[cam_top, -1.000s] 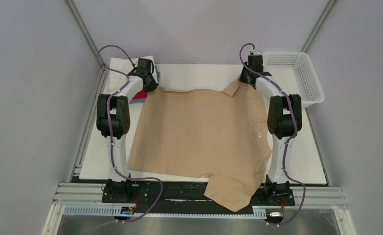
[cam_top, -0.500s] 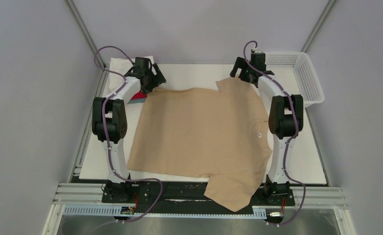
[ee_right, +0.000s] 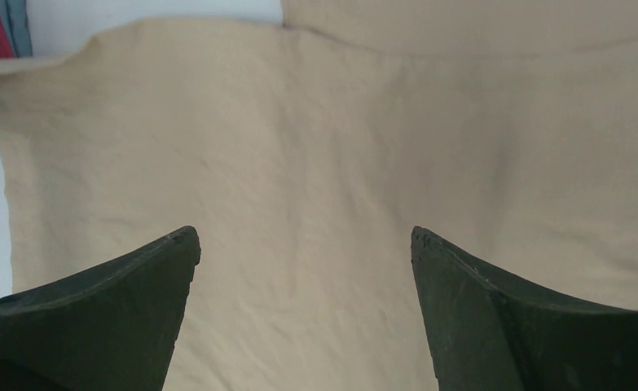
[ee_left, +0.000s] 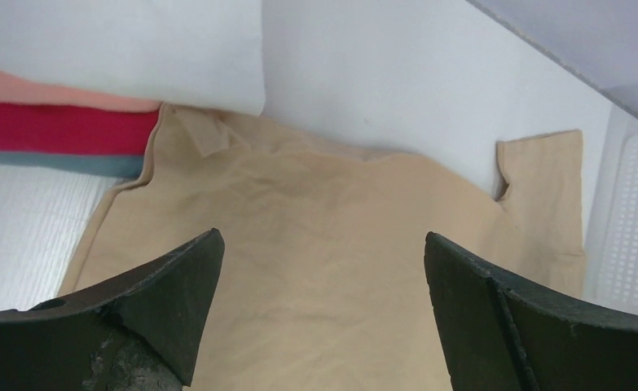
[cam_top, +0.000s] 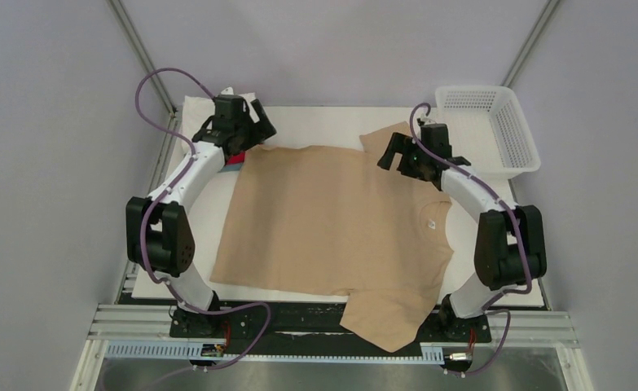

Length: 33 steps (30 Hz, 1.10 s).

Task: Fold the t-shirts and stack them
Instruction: Flatten out the tshirt, then grab the side of the flattened tshirt closest away from the robot with both arms

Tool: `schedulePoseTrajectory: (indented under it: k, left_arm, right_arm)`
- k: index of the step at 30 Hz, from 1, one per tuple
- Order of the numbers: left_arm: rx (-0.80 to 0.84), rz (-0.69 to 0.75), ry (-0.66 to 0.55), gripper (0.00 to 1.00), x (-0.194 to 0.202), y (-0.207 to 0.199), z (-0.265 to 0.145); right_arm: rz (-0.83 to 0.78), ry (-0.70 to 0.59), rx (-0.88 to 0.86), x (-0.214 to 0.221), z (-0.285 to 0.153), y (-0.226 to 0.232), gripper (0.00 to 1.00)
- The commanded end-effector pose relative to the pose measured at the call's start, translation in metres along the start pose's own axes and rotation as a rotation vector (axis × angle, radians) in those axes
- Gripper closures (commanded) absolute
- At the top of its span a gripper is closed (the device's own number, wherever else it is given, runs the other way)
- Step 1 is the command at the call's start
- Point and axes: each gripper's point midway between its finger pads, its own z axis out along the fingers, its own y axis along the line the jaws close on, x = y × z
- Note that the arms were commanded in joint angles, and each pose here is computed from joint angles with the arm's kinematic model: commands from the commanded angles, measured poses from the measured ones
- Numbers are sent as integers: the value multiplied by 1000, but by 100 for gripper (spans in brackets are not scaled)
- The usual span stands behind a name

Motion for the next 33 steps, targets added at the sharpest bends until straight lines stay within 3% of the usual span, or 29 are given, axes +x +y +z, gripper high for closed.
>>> schedulePoseTrajectory:
  k: [1,8,16,22,26,30,33]
  left_arm:
    - [-37,24,7,0,22,15,-24]
    - [-126,-40,47,0,88,64,-79]
    - [-326,-88,203,0,179,146,-125]
    - [-665,-211,170,0,206,214,-176]
    - [-734,-290,137,0,211,225,-191]
    - [-853,-353,165,1,228,241,-209]
    - [-847,-405,210,4,245,241,-214]
  right_arm:
    - [68,4,7,25,-30,2,0]
    - [18,80,135,86,-70,-18,0]
    - [66,169,229,122,-69,-43,0]
    - [-88,133,254,122,-86,-33,0]
    - [-92,142,271,126,-90,-33,0]
    - [-106,144,292,124,-90,-37,0]
    - [-105,168,285,129,-88,-36,0]
